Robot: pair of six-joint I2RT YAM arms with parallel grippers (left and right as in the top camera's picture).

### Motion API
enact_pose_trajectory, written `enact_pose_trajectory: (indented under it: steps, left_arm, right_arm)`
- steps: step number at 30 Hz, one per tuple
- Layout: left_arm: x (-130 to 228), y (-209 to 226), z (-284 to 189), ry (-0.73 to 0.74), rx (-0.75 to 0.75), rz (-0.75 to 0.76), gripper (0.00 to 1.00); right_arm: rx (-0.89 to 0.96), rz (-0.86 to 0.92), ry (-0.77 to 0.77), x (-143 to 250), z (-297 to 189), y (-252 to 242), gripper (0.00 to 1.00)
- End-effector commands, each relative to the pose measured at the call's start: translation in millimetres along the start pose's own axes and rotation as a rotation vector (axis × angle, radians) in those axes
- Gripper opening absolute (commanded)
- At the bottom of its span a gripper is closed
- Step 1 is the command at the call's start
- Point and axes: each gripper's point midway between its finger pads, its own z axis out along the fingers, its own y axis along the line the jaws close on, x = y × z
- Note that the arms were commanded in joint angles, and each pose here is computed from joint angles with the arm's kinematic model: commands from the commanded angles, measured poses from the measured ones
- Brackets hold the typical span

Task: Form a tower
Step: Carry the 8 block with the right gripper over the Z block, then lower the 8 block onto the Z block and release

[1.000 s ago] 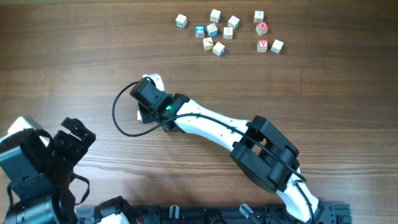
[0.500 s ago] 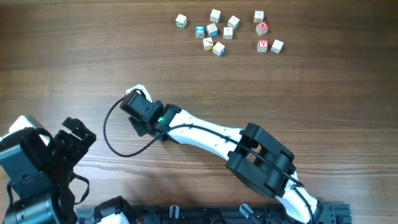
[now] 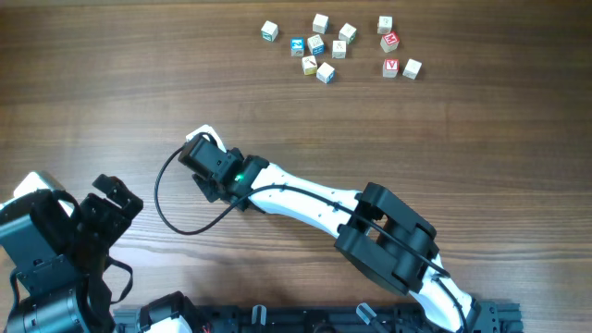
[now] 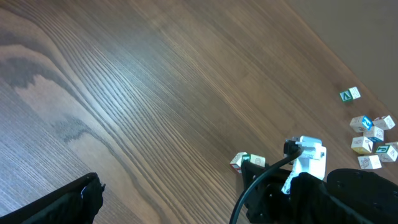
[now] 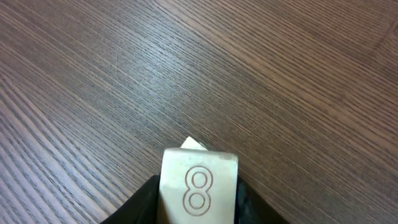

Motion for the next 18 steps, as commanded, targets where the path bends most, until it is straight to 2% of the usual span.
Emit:
enact_pose_trajectory:
  steps: [1, 4, 7, 11, 18]
  left_arm:
    - [-4.8, -3.5, -4.8, -0.013, 0.018, 0.014, 1.0]
    - [-4.8, -3.5, -4.8, -0.014, 0.017, 0.014, 1.0]
    - [-4.8, -3.5, -4.8, -0.014, 0.017, 0.014, 1.0]
    - [-5.0, -3.5, -4.8, -0.014, 0.018, 0.014, 1.0]
    - [-5.8, -3.9, -4.8, -0.018, 0.019, 0.014, 1.0]
  right_arm:
    - [0.002, -0.009, 0.031, 11.8, 11.5, -3.0, 0.39]
    - [0.002, -0.009, 0.032, 11.9, 11.5, -3.1, 0.38]
    - [-0.002, -0.032, 0.027, 10.7, 11.6, -2.2, 0.29]
    - [-0.034, -0.084, 0.026, 10.0, 11.5, 3.4, 0.23]
    - [-0.01, -0.092, 0.012, 7.0, 11.6, -0.5, 0.19]
